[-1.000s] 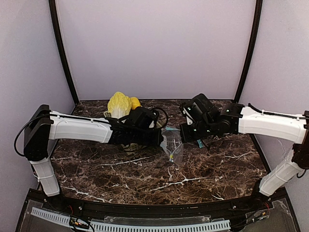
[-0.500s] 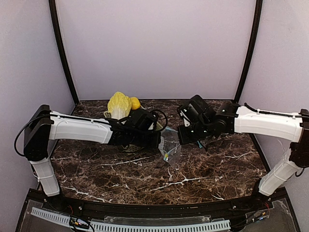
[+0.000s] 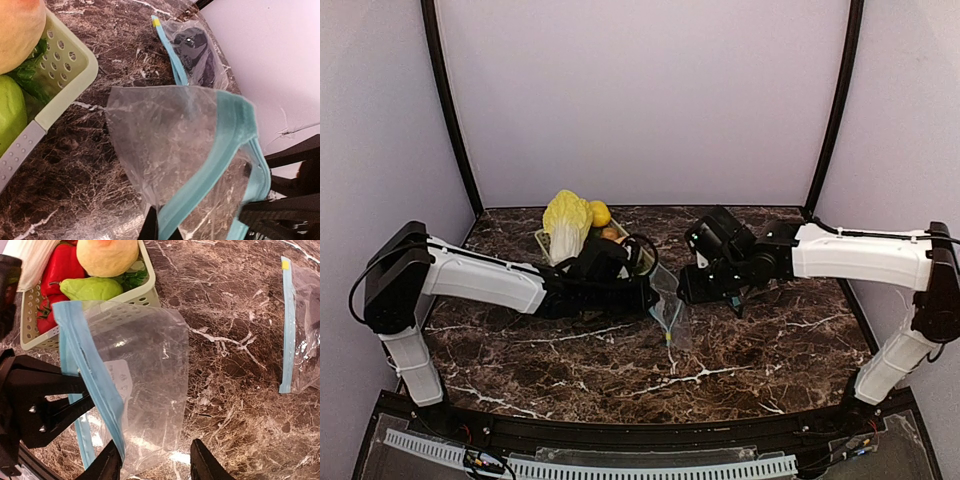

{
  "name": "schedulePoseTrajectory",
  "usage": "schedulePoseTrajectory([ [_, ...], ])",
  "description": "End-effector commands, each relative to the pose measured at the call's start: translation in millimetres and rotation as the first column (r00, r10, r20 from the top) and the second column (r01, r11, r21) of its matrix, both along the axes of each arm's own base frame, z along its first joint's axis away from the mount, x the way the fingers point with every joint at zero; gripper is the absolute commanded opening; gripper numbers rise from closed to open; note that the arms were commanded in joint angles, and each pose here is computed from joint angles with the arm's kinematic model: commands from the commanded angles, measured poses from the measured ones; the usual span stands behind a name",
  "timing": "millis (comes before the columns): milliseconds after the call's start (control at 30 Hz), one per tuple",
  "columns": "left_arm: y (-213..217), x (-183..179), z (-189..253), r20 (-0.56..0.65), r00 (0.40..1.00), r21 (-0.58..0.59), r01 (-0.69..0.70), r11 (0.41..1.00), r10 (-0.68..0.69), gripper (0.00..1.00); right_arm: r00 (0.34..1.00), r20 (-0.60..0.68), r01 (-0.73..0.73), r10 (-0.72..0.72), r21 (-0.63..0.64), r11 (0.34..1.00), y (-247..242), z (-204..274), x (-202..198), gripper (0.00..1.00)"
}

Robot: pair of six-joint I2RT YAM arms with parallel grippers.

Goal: Place the food in the zip-top bag and seal the zipper
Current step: Adjust the zipper food storage bag.

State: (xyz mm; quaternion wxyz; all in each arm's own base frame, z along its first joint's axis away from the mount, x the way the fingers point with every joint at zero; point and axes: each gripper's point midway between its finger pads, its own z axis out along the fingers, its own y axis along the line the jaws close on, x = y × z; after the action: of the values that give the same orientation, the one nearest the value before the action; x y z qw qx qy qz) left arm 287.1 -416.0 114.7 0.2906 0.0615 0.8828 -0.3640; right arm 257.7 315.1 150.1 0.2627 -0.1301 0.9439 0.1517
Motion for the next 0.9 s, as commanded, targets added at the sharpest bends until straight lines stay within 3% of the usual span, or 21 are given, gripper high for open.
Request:
schedulePoseTrajectory([
  [0,-1.5,8.8,59.8,0.052,0.996,-0.207,-0.066,0.976,0.078,0.01,0.998,-0.016,0.056,-0.057,-0.048,0.997,-8.9,-17.0,0.8,0.46],
  [233,8.5,16.8,79.8,0.061,0.982,-0.32,-0.148,0.936,0.177,0.01,0.996,-0.044,0.07,-0.072,-0.056,0.996,-8.7,-24.9,-1.5,0.49],
  [467,8.1,23.0,94.3,0.088,0.973,-0.355,-0.171,0.919,0.215,0.01,0.994,-0.055,0.095,-0.095,0.008,0.995,1.2,-19.6,1.1,0.55],
  [567,6.2,22.7,96.2,0.097,0.974,-0.348,-0.161,0.924,0.206,0.01,0.994,-0.03,0.104,-0.102,0.062,0.993,5.1,-10.2,3.8,0.42],
  [733,10.6,16.5,85.8,0.093,0.979,-0.307,-0.146,0.941,0.182,0.01,0.994,0.028,0.1,-0.103,0.083,0.992,-0.8,6.9,9.6,0.01],
  [867,21.3,9.1,65.2,0.092,0.984,-0.201,-0.133,0.971,0.154,0.01,0.994,0.053,0.09,-0.094,0.078,0.993,-13.5,16.1,10.9,0.0],
])
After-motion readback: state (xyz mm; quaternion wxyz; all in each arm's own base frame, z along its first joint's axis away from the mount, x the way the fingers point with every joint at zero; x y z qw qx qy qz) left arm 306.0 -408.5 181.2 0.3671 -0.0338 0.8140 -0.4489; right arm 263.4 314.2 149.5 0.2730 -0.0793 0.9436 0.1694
